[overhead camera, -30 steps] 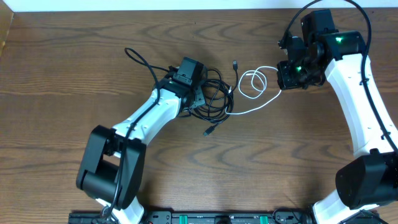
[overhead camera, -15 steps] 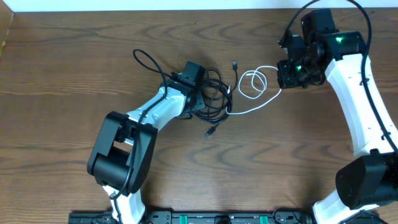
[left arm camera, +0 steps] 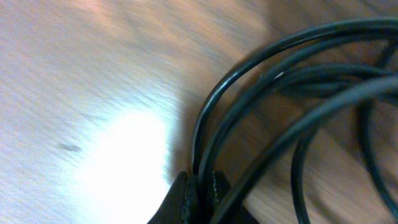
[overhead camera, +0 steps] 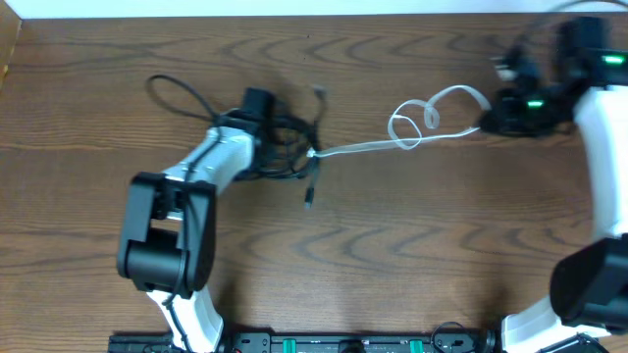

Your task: Untangle cables

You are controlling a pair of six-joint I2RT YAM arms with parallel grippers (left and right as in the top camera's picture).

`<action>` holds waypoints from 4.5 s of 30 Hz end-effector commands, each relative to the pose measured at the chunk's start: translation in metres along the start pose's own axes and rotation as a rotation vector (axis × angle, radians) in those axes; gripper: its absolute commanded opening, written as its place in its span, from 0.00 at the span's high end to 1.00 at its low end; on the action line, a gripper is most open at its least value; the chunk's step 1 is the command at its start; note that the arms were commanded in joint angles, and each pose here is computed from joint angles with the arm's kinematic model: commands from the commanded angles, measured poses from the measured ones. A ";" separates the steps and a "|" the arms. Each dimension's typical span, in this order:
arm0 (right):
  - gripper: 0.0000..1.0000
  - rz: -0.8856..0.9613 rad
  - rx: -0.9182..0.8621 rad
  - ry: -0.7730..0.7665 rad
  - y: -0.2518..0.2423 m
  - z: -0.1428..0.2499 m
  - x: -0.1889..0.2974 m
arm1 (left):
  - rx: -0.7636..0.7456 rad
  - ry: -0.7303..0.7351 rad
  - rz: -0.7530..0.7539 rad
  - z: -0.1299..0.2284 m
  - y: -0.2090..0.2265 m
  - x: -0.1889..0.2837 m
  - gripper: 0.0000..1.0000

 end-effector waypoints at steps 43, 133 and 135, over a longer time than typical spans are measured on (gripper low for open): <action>0.48 0.691 -0.468 -0.622 -0.312 -0.060 0.095 | -0.013 0.172 0.254 0.053 -0.069 0.020 0.84; 0.99 0.361 -0.170 -0.400 -0.063 -0.029 0.068 | -0.006 0.099 0.228 0.045 -0.069 0.019 0.60; 0.99 0.403 -0.183 -0.436 -0.066 -0.027 0.078 | -0.006 0.095 0.223 0.044 -0.068 0.019 0.59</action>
Point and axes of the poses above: each gripper's point midway between its finger pads, its own x axis back along the fingers, its own y axis along the line the jaws close on, z = x × y, the point moved 8 cm from there along x, back along the fingers, and after that the axes turned 13 degrees about -x, right-handed, at the moved point
